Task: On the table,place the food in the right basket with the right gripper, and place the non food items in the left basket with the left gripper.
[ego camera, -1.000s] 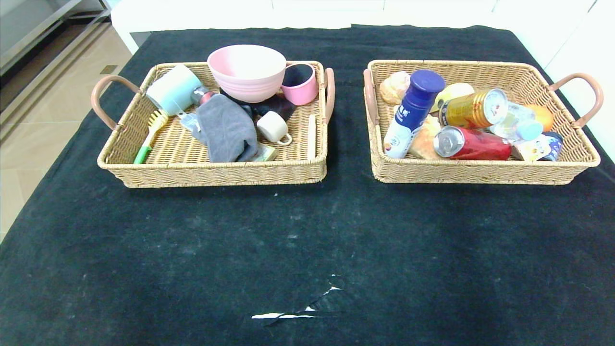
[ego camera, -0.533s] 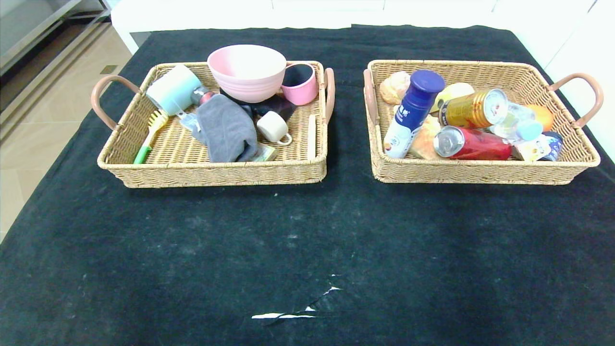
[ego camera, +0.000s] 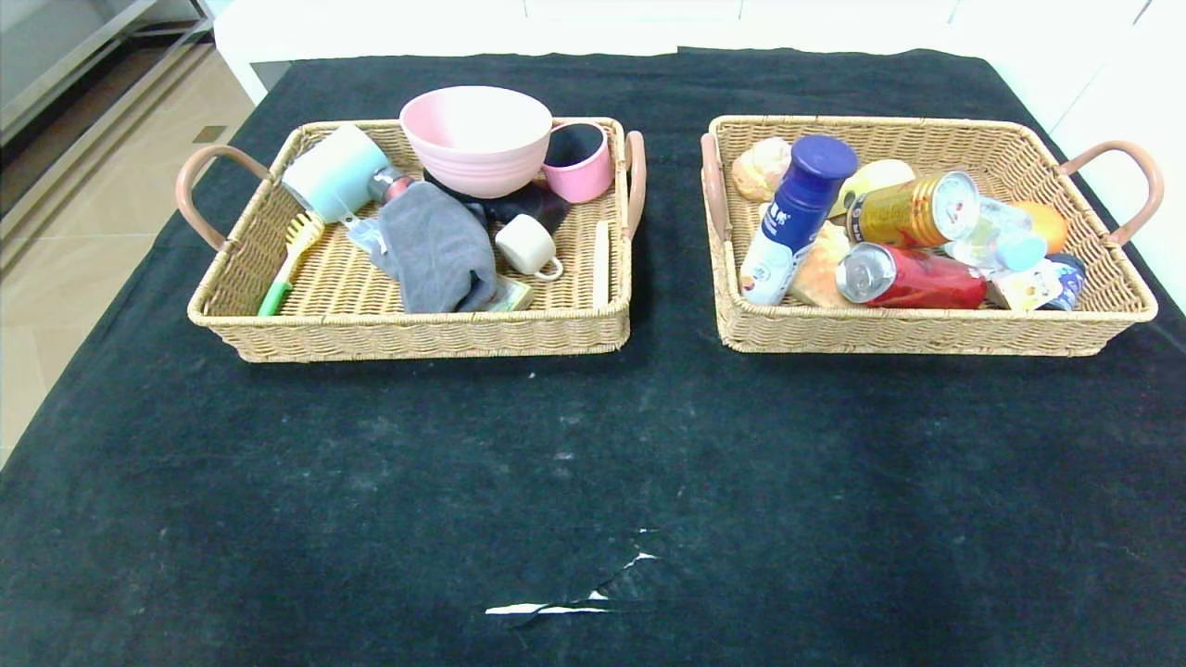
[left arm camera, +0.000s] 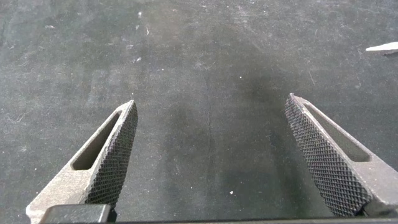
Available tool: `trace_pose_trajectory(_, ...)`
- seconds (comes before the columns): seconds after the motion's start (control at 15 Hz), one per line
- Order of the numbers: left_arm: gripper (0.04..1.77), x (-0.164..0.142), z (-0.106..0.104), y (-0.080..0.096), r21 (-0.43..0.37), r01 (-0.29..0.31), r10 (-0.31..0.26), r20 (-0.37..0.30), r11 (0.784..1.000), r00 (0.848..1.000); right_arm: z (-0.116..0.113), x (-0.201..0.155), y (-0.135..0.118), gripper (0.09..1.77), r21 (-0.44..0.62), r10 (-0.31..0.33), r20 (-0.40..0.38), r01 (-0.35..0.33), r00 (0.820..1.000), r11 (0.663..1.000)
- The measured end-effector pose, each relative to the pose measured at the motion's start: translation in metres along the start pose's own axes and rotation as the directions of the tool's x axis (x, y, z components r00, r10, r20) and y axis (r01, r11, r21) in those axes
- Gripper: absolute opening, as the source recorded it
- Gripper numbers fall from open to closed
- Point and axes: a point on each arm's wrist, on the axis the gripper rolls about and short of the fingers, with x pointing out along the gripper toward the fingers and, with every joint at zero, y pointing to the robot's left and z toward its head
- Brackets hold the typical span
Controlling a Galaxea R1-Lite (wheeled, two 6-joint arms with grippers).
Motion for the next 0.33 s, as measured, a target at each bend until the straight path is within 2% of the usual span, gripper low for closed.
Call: trace_pose_trajectory(0.33,1.72,0.0000,0.0000,0.0000,0.000,0.000,0.000,0.000,1.000,1.000,0.0000,0.0000,0.0000,1.71,0.007,0.000,0.000,0.000,1.000,1.000)
